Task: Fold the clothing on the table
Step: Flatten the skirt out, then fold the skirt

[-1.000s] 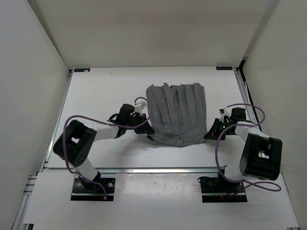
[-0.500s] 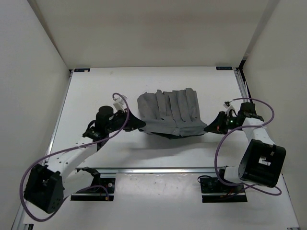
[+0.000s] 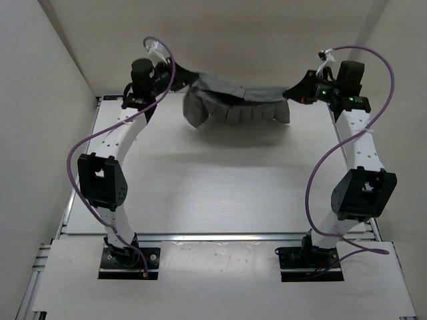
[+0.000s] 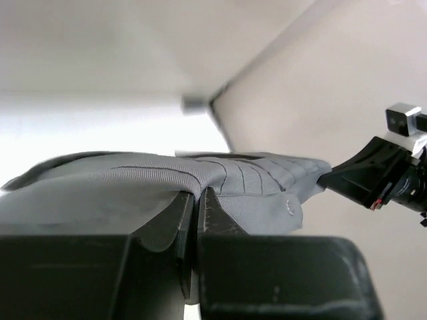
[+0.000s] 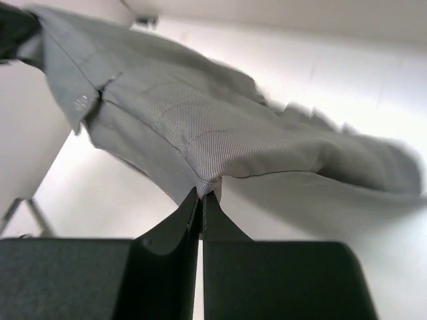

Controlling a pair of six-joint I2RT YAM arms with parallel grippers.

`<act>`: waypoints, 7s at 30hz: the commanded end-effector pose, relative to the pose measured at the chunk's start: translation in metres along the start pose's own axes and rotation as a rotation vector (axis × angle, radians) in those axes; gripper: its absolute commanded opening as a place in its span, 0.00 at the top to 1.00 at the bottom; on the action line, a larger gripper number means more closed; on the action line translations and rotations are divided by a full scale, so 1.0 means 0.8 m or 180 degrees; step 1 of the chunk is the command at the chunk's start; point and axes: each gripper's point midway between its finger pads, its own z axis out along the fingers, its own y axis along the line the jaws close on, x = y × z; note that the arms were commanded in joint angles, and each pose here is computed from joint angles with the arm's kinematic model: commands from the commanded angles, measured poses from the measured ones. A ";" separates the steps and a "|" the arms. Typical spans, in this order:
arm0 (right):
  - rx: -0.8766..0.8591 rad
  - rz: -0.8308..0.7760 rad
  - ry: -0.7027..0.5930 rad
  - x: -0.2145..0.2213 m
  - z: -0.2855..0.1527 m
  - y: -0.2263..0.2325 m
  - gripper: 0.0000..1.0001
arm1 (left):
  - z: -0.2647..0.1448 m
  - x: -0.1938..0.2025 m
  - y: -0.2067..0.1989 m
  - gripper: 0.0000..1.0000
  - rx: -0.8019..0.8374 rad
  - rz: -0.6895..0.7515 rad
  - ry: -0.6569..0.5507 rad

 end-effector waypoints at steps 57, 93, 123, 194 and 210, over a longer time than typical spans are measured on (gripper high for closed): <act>0.0853 -0.0704 0.1774 0.387 -0.119 -0.004 0.04 | -0.358 0.254 0.068 0.01 -0.1459 0.0953 0.1138; 0.0301 0.1243 0.1550 0.384 -0.103 0.023 0.06 | -0.303 0.473 0.107 0.68 -0.1597 -0.0965 0.2911; 0.0476 0.1374 0.1783 0.421 -0.100 -0.010 0.06 | -0.286 0.440 0.116 0.06 -0.1595 -0.0731 0.2204; -0.0038 -0.0375 0.1050 0.193 -0.045 -0.079 0.01 | -0.233 0.206 0.095 0.02 -0.1468 -0.0221 0.0571; -0.0576 -0.0158 0.1197 0.199 0.070 -0.077 0.06 | -0.180 0.235 0.179 0.13 -0.1885 -0.0315 0.1267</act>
